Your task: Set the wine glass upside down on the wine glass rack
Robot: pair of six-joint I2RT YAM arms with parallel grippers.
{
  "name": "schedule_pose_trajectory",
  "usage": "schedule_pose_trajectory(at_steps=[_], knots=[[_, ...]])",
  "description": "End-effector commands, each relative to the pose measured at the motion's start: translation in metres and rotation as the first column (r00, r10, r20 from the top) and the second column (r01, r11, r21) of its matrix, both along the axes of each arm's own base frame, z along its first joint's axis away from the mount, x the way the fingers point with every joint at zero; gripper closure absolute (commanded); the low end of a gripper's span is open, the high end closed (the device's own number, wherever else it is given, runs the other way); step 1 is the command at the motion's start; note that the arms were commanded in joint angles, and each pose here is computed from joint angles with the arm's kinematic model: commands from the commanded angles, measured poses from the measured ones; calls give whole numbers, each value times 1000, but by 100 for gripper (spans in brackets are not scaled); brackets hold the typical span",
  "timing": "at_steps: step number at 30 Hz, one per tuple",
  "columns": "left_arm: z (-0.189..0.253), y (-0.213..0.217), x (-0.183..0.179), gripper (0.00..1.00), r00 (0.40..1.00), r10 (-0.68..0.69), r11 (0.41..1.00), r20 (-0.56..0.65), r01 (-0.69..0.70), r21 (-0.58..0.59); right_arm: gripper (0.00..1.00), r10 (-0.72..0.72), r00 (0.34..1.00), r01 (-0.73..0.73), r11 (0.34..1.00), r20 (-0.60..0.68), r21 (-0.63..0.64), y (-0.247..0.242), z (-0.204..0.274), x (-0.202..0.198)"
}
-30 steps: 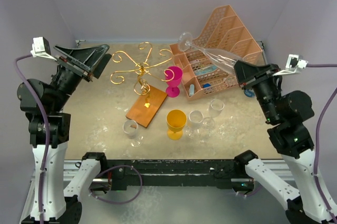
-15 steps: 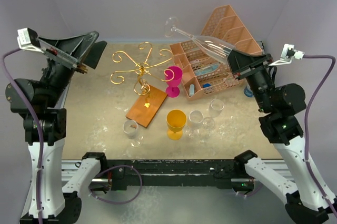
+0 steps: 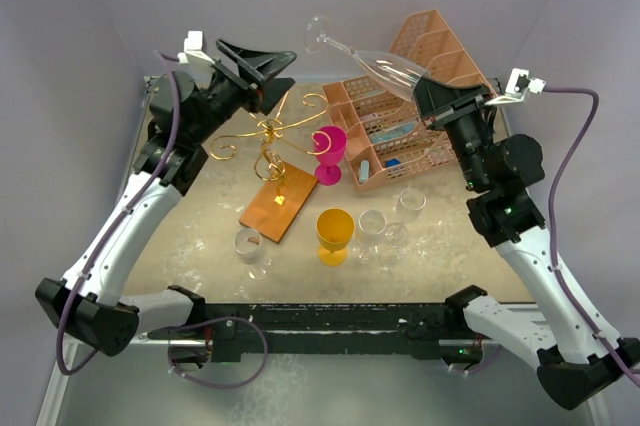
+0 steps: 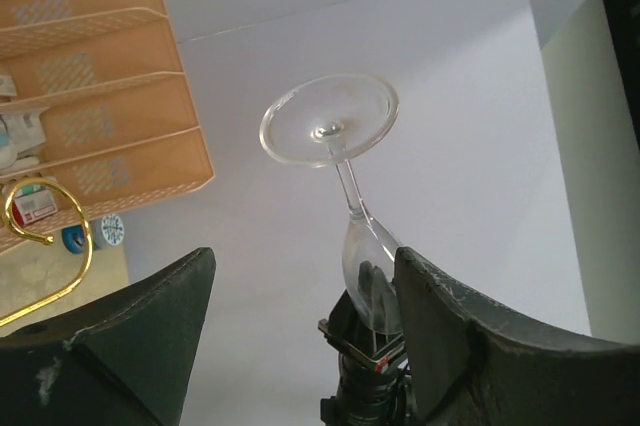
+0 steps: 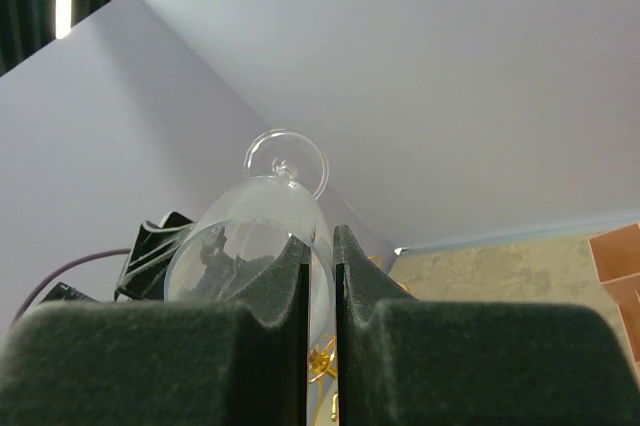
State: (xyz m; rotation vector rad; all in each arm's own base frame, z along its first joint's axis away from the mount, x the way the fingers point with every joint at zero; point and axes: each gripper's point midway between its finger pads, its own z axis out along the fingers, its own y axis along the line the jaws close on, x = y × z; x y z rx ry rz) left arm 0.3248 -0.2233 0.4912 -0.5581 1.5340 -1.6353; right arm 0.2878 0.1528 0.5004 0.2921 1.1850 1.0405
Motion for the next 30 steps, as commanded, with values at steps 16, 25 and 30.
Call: schedule_pose_trajectory(at_steps=[16, 25, 30], knots=[[63, -39, -4, 49, 960, 248, 946, 126, -212, -247, 100, 163, 967, -167, 986, 196, 2, 25, 37, -23], [61, -23, 5, 69, 928, 356, 916, 112, -323, -236, 100, 187, 963, -188, 982, 194, -13, 22, 33, -39], [59, -15, 9, 77, 911, 398, 899, 105, -365, -241, 100, 230, 961, -230, 973, 152, -15, 27, 17, -44]])
